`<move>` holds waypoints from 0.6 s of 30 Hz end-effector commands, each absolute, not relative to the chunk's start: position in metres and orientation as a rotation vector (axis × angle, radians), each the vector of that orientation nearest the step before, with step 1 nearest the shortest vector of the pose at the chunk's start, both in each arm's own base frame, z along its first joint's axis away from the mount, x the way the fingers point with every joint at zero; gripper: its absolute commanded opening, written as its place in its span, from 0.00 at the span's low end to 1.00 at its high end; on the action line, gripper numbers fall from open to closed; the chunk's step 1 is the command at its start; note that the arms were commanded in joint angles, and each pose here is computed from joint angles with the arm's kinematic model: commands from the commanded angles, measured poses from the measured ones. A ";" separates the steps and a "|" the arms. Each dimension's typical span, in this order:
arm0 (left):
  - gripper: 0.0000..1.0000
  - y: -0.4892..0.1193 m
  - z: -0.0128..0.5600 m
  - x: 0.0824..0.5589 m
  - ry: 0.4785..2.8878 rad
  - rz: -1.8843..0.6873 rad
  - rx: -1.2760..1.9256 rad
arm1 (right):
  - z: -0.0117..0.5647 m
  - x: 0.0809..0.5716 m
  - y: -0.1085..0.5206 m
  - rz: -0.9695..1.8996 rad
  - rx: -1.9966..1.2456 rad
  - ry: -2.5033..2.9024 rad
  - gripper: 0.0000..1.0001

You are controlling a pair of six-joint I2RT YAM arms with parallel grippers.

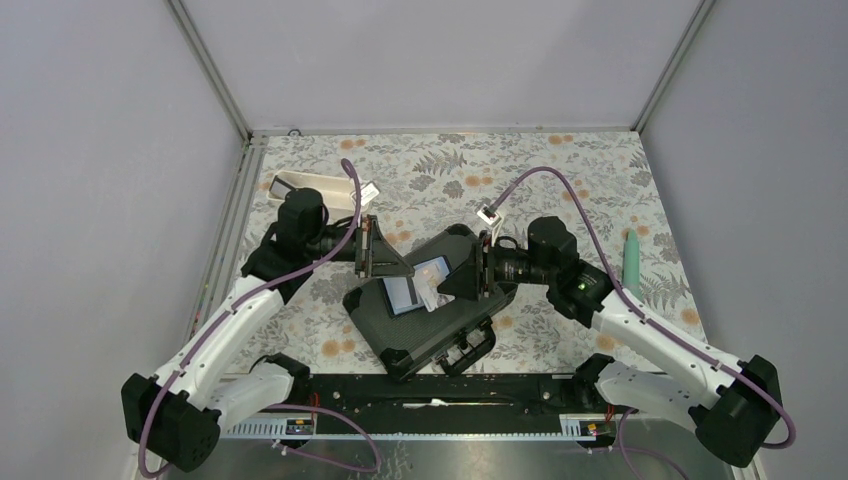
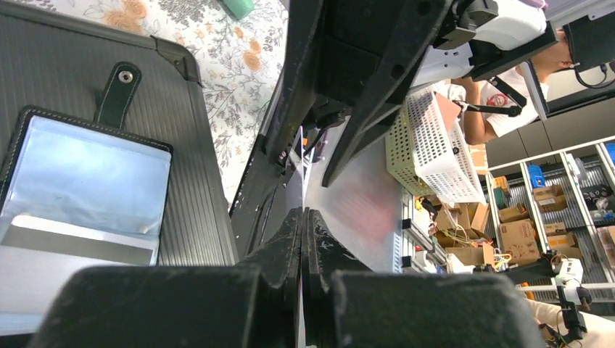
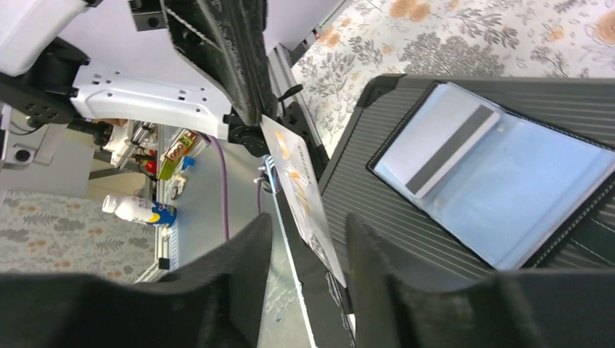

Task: Put the credit cards into the card holder
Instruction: Insert the credit card into the card holder.

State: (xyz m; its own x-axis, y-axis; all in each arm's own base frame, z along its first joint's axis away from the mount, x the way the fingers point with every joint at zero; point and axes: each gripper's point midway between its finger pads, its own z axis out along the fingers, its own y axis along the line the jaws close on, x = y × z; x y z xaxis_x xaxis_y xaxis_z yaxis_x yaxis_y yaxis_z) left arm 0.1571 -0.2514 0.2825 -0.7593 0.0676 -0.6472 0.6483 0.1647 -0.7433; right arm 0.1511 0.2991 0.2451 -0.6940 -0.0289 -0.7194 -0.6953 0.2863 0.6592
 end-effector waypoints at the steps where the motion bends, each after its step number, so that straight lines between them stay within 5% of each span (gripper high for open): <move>1: 0.00 -0.254 0.301 0.146 1.855 -1.678 0.759 | 0.268 0.144 0.307 1.562 -0.690 1.848 0.42; 7: 0.00 -0.258 0.311 0.149 1.795 -1.720 0.689 | 0.275 0.135 0.308 1.632 -0.709 1.826 0.02; 8: 0.10 -0.258 0.315 0.150 1.775 -1.729 0.672 | 0.277 0.134 0.307 1.639 -0.701 1.814 0.00; 10: 0.56 -0.258 0.312 0.156 1.777 -1.719 0.605 | 0.282 0.136 0.306 1.645 -0.659 1.792 0.00; 12: 0.74 -0.259 0.310 0.157 1.749 -1.727 0.561 | 0.290 0.138 0.304 1.655 -0.607 1.744 0.00; 18: 0.71 -0.269 0.303 0.143 1.722 -1.802 0.519 | 0.295 0.141 0.304 1.674 -0.557 1.717 0.00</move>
State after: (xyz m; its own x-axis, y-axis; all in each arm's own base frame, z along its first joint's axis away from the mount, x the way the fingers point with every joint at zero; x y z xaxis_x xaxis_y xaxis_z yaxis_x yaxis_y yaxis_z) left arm 0.1484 -0.2613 0.2769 -0.7967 -0.0766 -0.5995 0.5942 0.0825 -0.8001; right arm 0.1365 0.3038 0.2682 -0.7241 0.0652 -0.6866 -0.6754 0.1344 0.7251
